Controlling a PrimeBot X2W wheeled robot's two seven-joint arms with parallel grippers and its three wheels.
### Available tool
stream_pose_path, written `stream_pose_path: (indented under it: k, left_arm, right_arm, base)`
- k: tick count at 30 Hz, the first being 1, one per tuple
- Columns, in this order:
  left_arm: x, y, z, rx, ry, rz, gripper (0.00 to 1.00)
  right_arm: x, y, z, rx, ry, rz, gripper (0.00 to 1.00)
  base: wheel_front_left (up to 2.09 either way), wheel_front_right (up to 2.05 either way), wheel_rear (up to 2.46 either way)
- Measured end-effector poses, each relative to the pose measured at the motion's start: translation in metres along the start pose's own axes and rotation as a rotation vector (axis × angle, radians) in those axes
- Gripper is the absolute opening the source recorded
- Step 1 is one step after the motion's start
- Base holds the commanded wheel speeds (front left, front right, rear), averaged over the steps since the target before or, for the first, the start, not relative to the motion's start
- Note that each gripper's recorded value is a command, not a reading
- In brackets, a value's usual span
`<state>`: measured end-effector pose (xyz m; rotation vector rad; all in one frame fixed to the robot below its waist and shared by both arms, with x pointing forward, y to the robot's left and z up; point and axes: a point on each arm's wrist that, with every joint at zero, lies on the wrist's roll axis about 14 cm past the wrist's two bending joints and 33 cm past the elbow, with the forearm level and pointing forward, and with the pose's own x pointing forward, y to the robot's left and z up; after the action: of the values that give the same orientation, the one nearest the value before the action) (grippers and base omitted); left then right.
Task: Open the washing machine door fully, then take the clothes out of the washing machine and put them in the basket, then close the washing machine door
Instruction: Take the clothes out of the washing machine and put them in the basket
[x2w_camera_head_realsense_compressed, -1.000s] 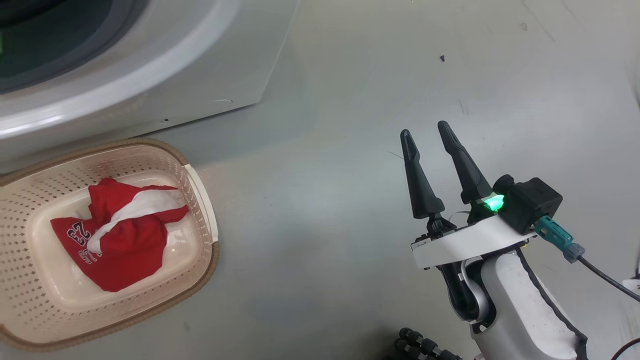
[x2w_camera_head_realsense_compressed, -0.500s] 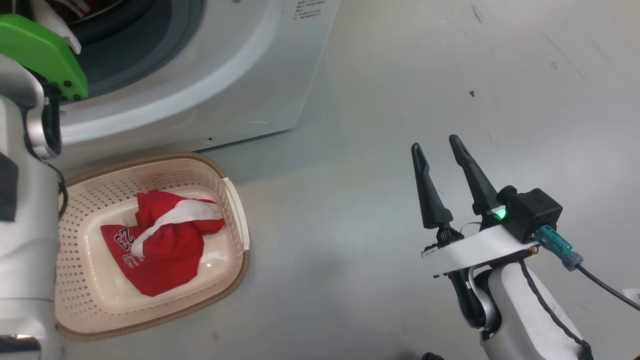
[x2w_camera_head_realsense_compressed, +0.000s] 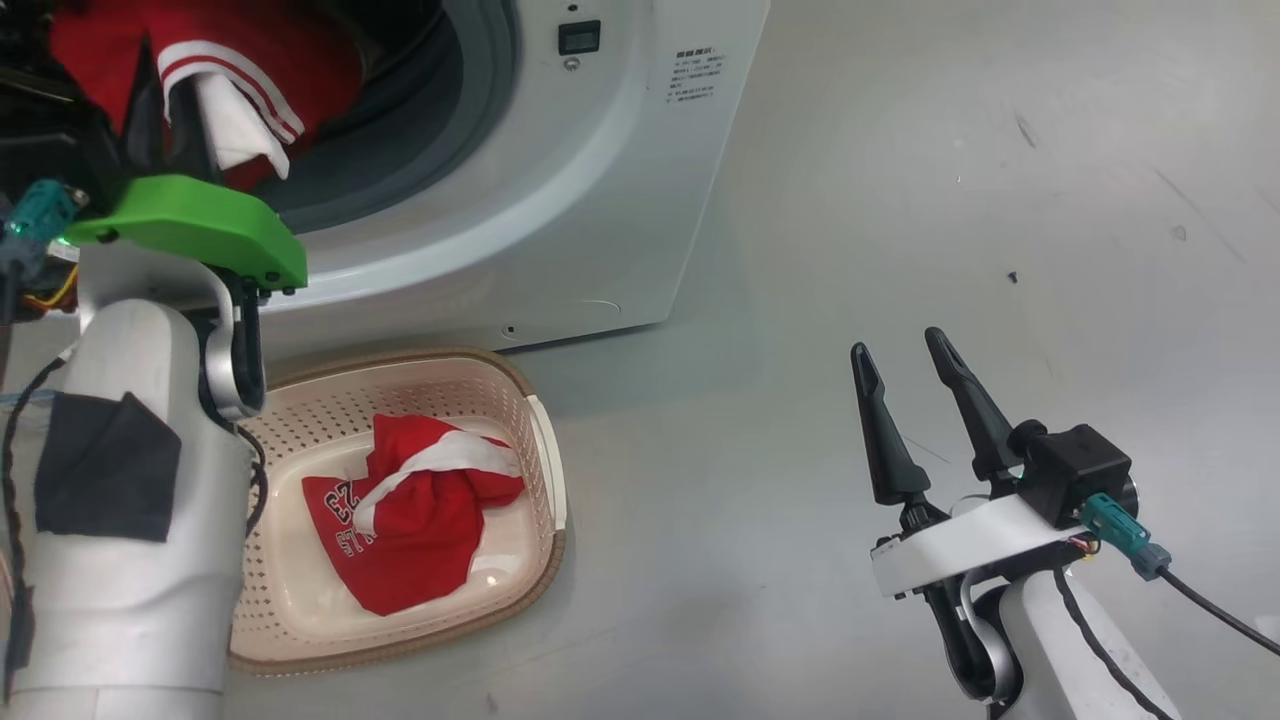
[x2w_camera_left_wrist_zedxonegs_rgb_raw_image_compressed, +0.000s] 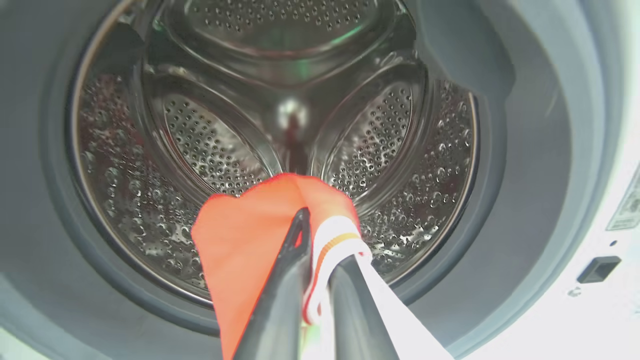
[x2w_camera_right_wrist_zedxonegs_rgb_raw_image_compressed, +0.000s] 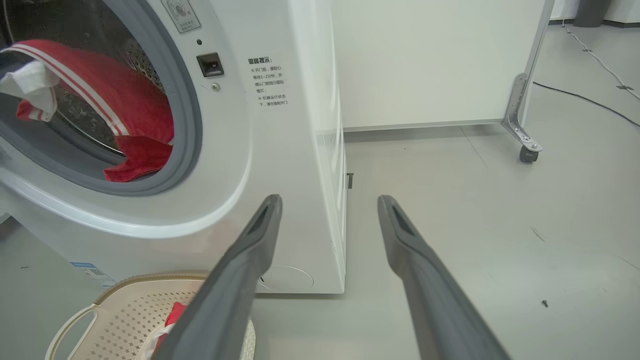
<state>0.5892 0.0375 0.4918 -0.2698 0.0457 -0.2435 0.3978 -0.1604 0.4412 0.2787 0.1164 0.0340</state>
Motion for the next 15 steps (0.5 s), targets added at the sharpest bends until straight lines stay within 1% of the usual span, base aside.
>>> stream_pose_path:
  k: [5, 9, 14, 15]
  left_arm:
    - [-0.021, -0.008, 0.023, -0.010, -0.089, -0.015, 0.00]
    - [-0.040, -0.011, 0.034, 0.010, -0.118, -0.031, 0.00]
    - [-0.057, -0.016, 0.066, 0.037, -0.205, -0.044, 0.00]
    - [-0.057, -0.016, 0.066, 0.037, -0.205, -0.044, 0.00]
  right_arm:
    - [-0.007, 0.004, 0.003, -0.002, -0.008, 0.012, 1.00]
    - [-0.012, 0.011, 0.004, -0.005, -0.011, 0.033, 1.00]
    - [-0.016, 0.022, 0.010, -0.009, -0.030, 0.067, 1.00]
    - [-0.016, 0.022, 0.010, -0.009, -0.030, 0.067, 1.00]
  base:
    - [0.00, 0.00, 0.00]
    - [0.00, 0.00, 0.00]
    - [0.00, 0.00, 0.00]
    - [0.00, 0.00, 0.00]
